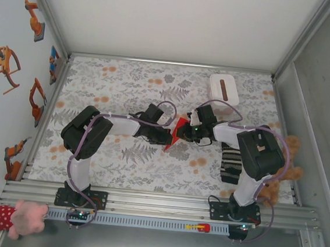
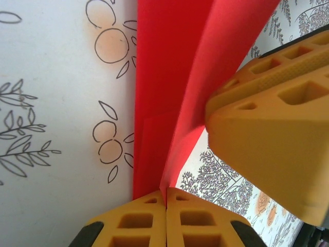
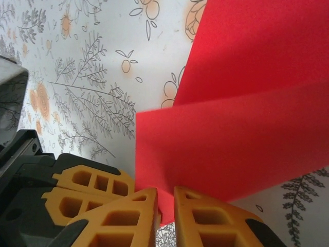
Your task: Fold a paper plane with a square sheet of paper (pick it up from the middle)
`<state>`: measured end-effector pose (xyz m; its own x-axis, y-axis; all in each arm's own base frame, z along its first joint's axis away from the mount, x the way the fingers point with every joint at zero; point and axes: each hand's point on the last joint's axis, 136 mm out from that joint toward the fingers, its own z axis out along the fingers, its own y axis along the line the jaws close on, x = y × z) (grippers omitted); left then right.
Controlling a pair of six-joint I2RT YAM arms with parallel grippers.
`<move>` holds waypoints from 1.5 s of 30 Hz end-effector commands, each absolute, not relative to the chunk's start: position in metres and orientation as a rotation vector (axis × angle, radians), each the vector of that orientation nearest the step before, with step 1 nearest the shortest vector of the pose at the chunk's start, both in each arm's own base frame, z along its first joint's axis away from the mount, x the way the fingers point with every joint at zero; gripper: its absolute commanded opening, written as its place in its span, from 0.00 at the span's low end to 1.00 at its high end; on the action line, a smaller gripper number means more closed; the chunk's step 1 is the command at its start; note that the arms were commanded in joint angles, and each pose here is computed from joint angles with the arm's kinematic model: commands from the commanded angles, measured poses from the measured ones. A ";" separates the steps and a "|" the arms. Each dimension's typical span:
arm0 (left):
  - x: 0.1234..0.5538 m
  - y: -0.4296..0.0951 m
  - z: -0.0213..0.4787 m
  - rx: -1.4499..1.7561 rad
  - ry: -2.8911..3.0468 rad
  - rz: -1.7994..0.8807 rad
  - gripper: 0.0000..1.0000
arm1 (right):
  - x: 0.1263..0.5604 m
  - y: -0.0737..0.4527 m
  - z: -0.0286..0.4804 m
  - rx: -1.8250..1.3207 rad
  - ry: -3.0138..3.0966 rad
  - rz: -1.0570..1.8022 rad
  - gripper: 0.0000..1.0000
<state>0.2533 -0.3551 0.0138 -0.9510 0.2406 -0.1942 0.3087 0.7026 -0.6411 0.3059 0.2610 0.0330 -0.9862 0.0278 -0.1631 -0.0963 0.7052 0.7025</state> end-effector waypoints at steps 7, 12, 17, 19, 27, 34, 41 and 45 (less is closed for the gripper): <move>0.244 -0.343 -0.007 0.438 2.914 -1.014 0.07 | 0.317 0.266 0.031 -0.062 2.759 1.127 0.16; 0.243 -0.343 -0.008 0.442 2.918 -1.014 0.08 | 0.317 0.263 0.023 -0.051 2.791 1.090 0.15; 0.244 -0.342 -0.007 0.441 2.920 -1.013 0.08 | 0.316 0.257 0.015 -0.025 2.824 1.034 0.15; 0.243 -0.342 -0.008 0.440 2.923 -1.009 0.08 | 0.317 0.255 0.014 -0.017 2.829 1.013 0.15; 0.244 -0.339 -0.006 0.435 2.923 -1.005 0.10 | 0.315 0.249 0.006 0.000 2.861 0.962 0.15; 0.247 -0.339 0.013 0.420 2.891 -1.028 0.15 | 0.312 0.246 -0.002 0.012 2.886 0.939 0.15; 0.253 -0.326 0.043 0.392 2.846 -0.937 0.27 | 0.313 0.247 -0.001 0.007 2.885 0.947 0.15; 0.259 -0.330 0.065 0.377 2.776 -0.964 0.28 | 0.312 0.248 -0.001 0.005 2.887 0.955 0.15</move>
<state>0.2562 -0.3342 0.0487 -0.9551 0.2003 -0.2183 0.2927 0.7519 -0.5907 0.3149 0.2581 0.0181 -0.9913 0.0348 -0.1268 -0.0567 0.7572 0.6507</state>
